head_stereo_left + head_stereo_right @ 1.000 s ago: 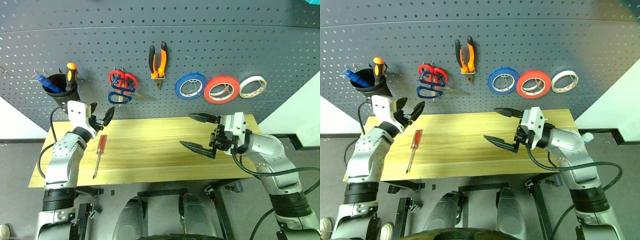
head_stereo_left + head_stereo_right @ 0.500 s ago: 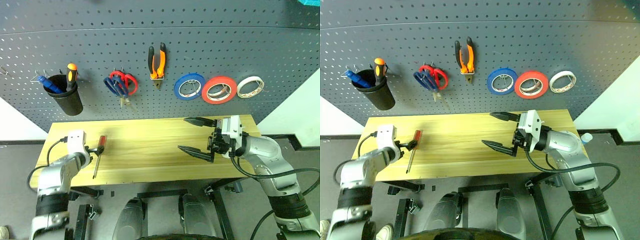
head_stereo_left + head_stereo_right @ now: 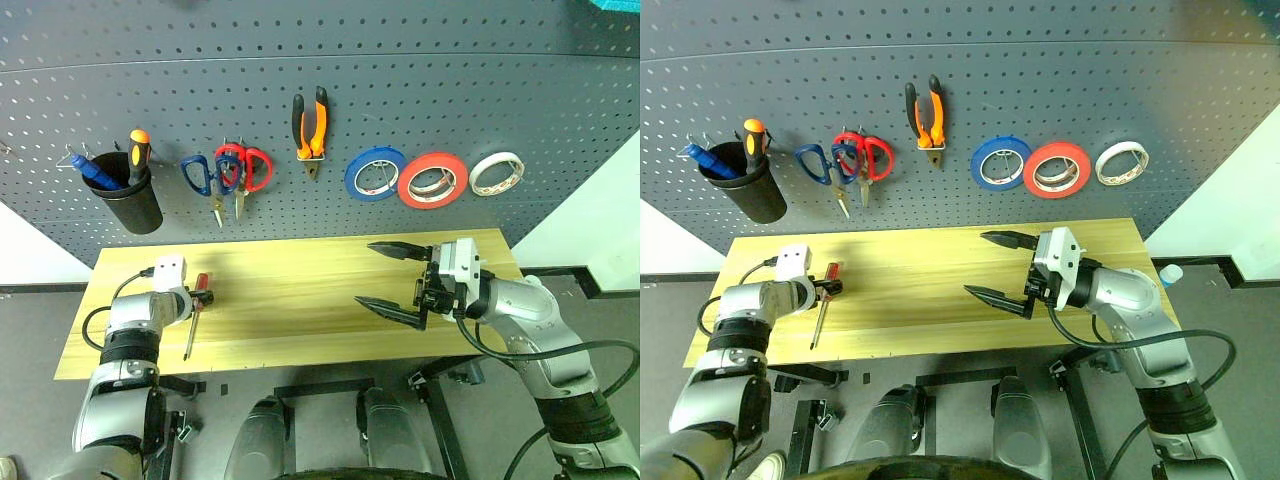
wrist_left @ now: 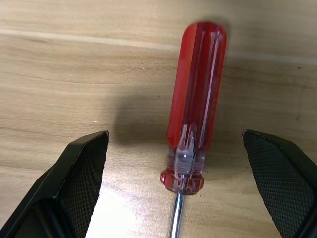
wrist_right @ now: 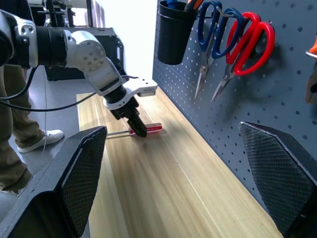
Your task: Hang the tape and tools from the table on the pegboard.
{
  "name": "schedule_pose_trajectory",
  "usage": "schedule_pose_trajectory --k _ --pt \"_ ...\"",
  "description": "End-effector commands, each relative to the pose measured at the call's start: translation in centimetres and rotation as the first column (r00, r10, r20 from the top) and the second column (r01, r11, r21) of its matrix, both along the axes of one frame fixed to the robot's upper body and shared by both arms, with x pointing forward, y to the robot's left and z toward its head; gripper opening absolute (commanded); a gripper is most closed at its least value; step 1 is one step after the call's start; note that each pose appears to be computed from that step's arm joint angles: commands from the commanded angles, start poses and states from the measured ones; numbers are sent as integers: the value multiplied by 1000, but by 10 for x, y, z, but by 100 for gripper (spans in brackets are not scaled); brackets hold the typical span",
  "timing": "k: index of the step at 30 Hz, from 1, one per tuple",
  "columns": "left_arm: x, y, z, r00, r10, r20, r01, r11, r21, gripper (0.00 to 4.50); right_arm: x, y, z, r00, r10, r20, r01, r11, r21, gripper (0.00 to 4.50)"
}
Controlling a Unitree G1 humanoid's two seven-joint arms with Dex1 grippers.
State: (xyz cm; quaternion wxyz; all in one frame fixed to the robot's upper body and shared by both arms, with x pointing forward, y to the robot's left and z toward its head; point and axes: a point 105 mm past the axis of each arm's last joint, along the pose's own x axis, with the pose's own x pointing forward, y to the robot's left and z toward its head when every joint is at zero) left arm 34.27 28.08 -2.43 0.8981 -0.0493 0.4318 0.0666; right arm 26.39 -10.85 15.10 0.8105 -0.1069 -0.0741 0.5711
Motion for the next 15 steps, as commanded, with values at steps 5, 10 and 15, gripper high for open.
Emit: schedule_pose_trajectory --k 5,10,15 --pt "7 11 4 1000 7 21 -7 1000 28 327 -2 -2 12 998 -16 65 16 1000 1 450" --pt "7 12 3 999 12 31 -12 1000 27 150 -1 -3 11 998 -18 67 19 1000 -5 450" --pt "1 19 7 998 21 56 -22 1000 7 90 0 -3 12 997 -17 73 18 1000 -10 450"
